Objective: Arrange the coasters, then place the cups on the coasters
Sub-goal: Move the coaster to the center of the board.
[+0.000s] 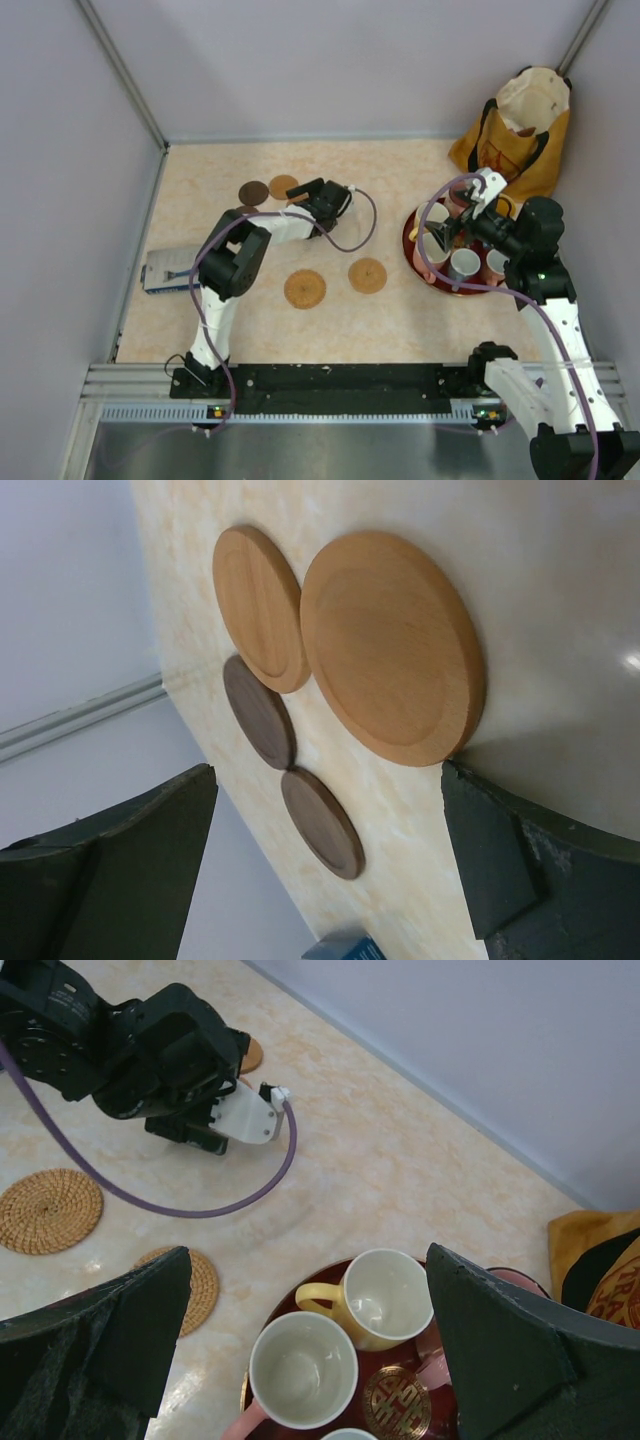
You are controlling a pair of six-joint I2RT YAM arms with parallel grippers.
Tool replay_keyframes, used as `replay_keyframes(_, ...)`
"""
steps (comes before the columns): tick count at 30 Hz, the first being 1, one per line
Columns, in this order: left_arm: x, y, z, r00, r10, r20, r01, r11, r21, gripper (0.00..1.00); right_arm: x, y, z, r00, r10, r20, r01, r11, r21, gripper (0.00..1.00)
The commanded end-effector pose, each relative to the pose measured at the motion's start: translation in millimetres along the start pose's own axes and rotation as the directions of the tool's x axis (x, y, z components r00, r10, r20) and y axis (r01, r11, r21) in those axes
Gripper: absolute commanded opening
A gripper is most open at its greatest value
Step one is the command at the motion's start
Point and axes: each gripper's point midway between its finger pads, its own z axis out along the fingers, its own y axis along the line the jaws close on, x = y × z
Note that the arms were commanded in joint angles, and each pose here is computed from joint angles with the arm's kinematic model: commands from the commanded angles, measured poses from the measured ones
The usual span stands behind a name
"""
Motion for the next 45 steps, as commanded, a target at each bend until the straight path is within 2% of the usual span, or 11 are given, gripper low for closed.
replay_keyframes(1, 11.3, 22.2, 39.8, 0.995, -0.067, -0.070, 0.063, 0.996, -0.057, 0.98, -8.7, 2.1, 1.3, 0.999, -0.035, 0.034, 0.036, 0.999, -0.011, 0.99)
replay_keyframes(4, 9.5, 46.0, 43.9, 0.989, -0.130, -0.064, 0.124, 0.988, -0.094, 0.98, -7.0, 1.3, 1.8, 0.999, -0.034, 0.030, 0.034, 0.999, -0.010, 0.99)
replay_keyframes(6, 2.6, 57.0, 32.0, 0.985, -0.174, -0.010, 0.172, 0.981, -0.086, 0.98, -6.1, 2.0, 2.8, 0.999, -0.030, 0.028, 0.030, 0.999, -0.015, 0.99)
replay_keyframes(12, -11.9, 92.8, -53.8, 0.907, -0.364, 0.214, 0.363, 0.931, 0.044, 0.98, -5.3, 3.1, 5.8, 1.000, -0.014, 0.020, 0.014, 1.000, -0.027, 0.99)
replay_keyframes(16, 17.8, 126.1, -131.6, 0.819, -0.482, 0.311, 0.465, 0.875, 0.132, 0.98, -3.6, 10.9, 16.0, 1.000, 0.006, -0.027, -0.008, 0.997, -0.073, 0.99)
replay_keyframes(21, 84.4, 131.1, -185.6, 0.716, -0.603, 0.352, 0.559, 0.797, 0.227, 0.98, 5.6, 25.3, 38.3, 0.994, -0.034, -0.108, 0.022, 0.994, -0.104, 0.98)
replay_keyframes(27, 156.2, 93.6, -195.5, 0.670, -0.660, 0.339, 0.625, 0.748, 0.223, 0.99, 64.9, 70.9, 71.1, 0.913, -0.295, -0.281, 0.240, 0.947, -0.216, 0.97)
replay_keyframes(30, 170.7, 73.5, -191.9, 0.648, -0.696, 0.310, 0.657, 0.716, 0.236, 0.99, 89.9, 89.5, 88.0, 0.888, -0.314, -0.337, 0.233, 0.937, -0.260, 0.97)
replay_keyframes(37, 192.2, 77.5, -194.1, 0.557, -0.764, 0.325, 0.730, 0.637, 0.246, 0.99, 143.1, 111.0, 109.7, 0.805, -0.367, -0.467, 0.235, 0.919, -0.317, 0.97)
replay_keyframes(42, 192.7, 75.2, -188.5, 0.552, -0.779, 0.298, 0.734, 0.624, 0.270, 0.99, 181.4, 117.4, 121.1, 0.705, -0.416, -0.574, 0.264, 0.905, -0.332, 0.97)
replay_keyframes(45, 198.2, 74.3, -184.4, 0.554, -0.780, 0.291, 0.743, 0.621, 0.252, 0.99, 198.1, 121.1, 124.8, 0.670, -0.420, -0.612, 0.253, 0.904, -0.344, 0.98)
